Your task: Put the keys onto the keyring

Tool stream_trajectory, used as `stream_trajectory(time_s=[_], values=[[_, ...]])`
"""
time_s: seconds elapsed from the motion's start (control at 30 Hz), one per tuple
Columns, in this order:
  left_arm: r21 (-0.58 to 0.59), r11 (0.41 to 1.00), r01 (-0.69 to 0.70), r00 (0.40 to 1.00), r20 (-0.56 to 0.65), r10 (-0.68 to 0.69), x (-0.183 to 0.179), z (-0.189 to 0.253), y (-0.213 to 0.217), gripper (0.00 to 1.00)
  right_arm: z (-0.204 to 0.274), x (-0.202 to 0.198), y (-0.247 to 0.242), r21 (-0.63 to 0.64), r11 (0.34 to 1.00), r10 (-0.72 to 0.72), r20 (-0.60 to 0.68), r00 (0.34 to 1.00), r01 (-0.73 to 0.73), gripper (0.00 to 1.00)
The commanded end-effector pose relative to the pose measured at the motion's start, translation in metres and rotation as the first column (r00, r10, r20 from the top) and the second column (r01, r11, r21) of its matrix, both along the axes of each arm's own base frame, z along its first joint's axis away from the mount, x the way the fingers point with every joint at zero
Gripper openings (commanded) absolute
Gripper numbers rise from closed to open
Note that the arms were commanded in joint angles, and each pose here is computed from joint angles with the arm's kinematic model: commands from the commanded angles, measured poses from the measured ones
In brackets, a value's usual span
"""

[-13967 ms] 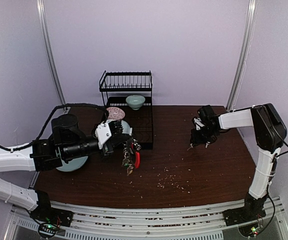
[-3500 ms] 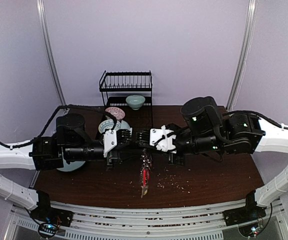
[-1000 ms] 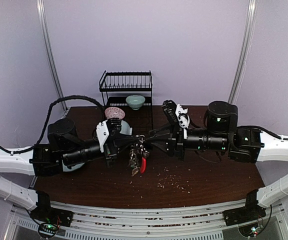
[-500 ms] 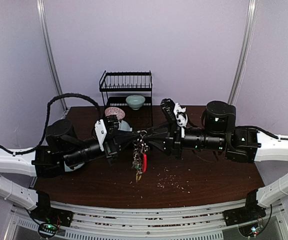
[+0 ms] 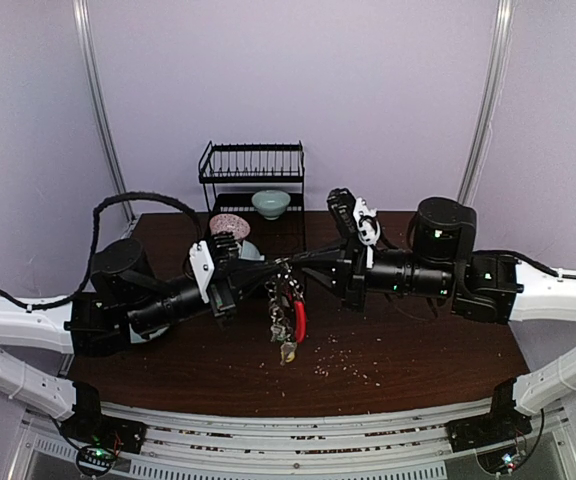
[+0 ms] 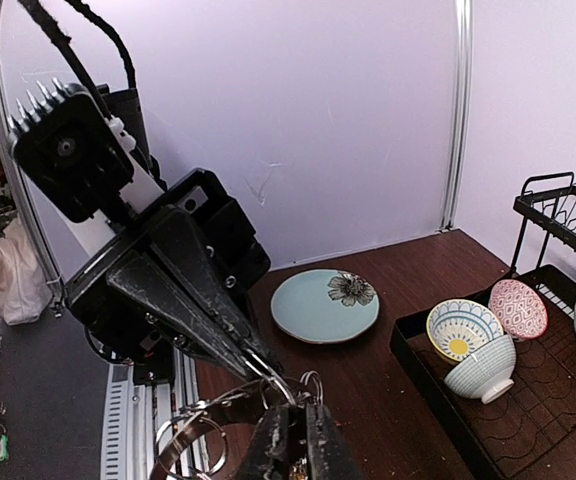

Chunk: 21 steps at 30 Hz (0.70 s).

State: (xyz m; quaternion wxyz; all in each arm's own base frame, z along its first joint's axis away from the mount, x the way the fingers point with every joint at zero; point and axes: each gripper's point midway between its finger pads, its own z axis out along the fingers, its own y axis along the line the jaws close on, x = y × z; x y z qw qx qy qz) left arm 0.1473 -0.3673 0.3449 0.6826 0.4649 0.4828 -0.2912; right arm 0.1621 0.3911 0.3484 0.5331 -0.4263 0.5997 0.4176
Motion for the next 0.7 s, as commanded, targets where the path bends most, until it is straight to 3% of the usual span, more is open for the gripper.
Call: stream_trajectory(time_s=[0.0,0.2,0.43,0.67], values=[[-0.096,0.995,-0.003,0.998,0.067,0.009,-0.003,0.027,0.002,0.0,0.011,0.002,-0.001,0.024,1.0,-0.002,0.007,1.0,0.001,0.1],[-0.078,0.997,-0.01,0.997,0.079,0.016,-0.002,0.023,0.002,0.0,0.023,-0.011,0.001,0.067,0.993,0.095,-0.004,0.996,-0.094,0.16],[-0.081,0.997,0.008,0.994,0.11,0.001,-0.006,0.025,0.002,0.0,0.019,-0.022,0.006,0.049,0.984,0.171,-0.026,0.985,-0.17,0.0],[-0.107,0.994,0.016,0.993,0.116,-0.003,-0.009,0.031,0.005,0.0,0.013,-0.019,0.004,0.009,0.988,0.154,-0.023,0.988,-0.154,0.0]])
